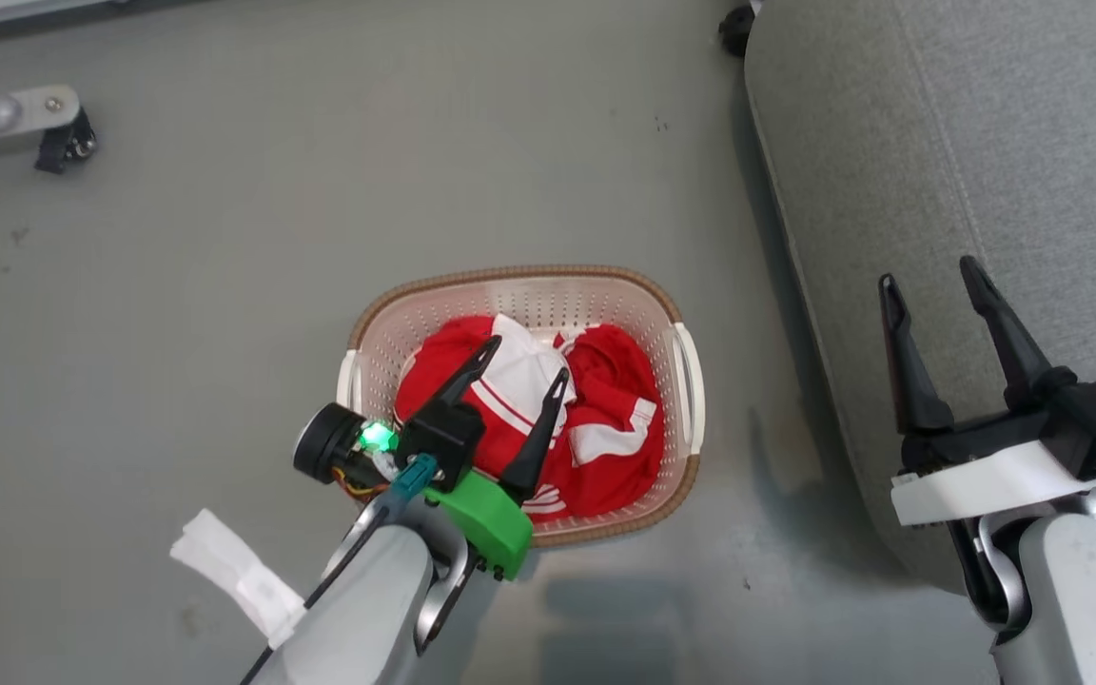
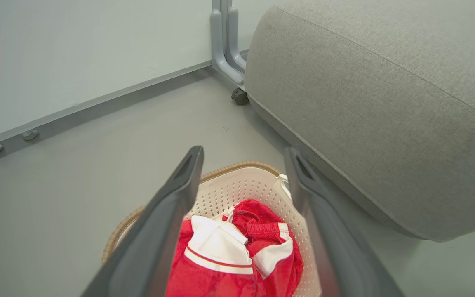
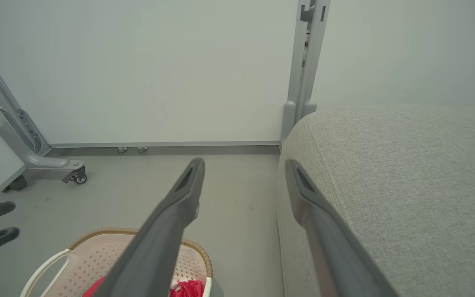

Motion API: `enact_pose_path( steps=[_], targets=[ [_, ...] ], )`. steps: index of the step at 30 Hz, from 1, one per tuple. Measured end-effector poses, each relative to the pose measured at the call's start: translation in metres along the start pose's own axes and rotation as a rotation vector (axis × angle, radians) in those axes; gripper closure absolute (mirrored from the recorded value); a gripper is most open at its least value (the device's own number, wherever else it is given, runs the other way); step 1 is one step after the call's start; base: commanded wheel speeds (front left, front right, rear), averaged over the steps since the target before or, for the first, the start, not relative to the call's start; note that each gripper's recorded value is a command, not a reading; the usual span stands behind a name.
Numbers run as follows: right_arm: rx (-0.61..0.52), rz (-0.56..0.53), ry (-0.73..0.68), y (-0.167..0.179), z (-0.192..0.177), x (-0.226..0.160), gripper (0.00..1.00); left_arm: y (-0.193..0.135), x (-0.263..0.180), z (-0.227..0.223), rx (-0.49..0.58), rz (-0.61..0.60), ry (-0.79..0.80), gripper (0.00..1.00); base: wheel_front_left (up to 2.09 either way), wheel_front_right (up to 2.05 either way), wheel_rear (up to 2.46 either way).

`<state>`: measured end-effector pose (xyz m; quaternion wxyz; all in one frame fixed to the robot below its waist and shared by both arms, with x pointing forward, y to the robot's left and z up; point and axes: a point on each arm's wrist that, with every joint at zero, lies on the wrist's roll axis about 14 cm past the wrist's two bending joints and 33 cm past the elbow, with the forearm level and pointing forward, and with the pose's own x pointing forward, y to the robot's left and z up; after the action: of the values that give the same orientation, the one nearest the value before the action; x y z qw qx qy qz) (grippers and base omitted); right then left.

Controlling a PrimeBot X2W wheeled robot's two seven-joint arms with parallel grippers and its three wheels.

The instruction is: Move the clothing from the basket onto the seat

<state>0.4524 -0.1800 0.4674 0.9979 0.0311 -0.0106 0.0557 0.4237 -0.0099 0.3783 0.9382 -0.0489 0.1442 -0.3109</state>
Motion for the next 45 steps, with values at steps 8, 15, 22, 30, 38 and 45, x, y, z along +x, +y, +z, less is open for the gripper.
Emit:
enact_pose_path(
  steps=[8, 15, 22, 30, 38, 45],
  targets=[
    [0.001, 0.004, 0.054, -0.005, -0.037, 0.028, 0.0, 0.002, 0.034, -0.071, 0.012, -0.116, 0.216, 0.0, 0.0, 0.0, 0.0],
    [-0.04, 0.085, 0.126, 0.008, -0.078, 0.045, 0.0, 0.001, 0.049, -0.134, 0.026, -0.213, 0.428, 0.0, 0.0, 0.0, 0.0],
    [-0.043, 0.083, 0.171, 0.003, -0.111, 0.054, 0.0, -0.005, 0.059, -0.183, 0.01, -0.265, 0.574, 0.0, 0.0, 0.0, 0.0],
    [-0.071, 0.12, 0.204, 0.005, -0.138, 0.06, 0.0, 0.003, 0.066, -0.225, 0.033, -0.251, 0.693, 0.0, 0.0, 0.0, 0.0],
    [-0.08, 0.134, 0.196, 0.004, -0.151, 0.07, 0.0, 0.019, 0.063, -0.267, 0.054, -0.195, 0.794, 0.0, 0.0, 0.0, 0.0],
    [-0.066, 0.163, 0.227, 0.012, -0.171, 0.068, 0.0, 0.017, 0.063, -0.29, 0.053, -0.2, 0.839, 0.0, 0.0, 0.0, 0.0]
  ],
)
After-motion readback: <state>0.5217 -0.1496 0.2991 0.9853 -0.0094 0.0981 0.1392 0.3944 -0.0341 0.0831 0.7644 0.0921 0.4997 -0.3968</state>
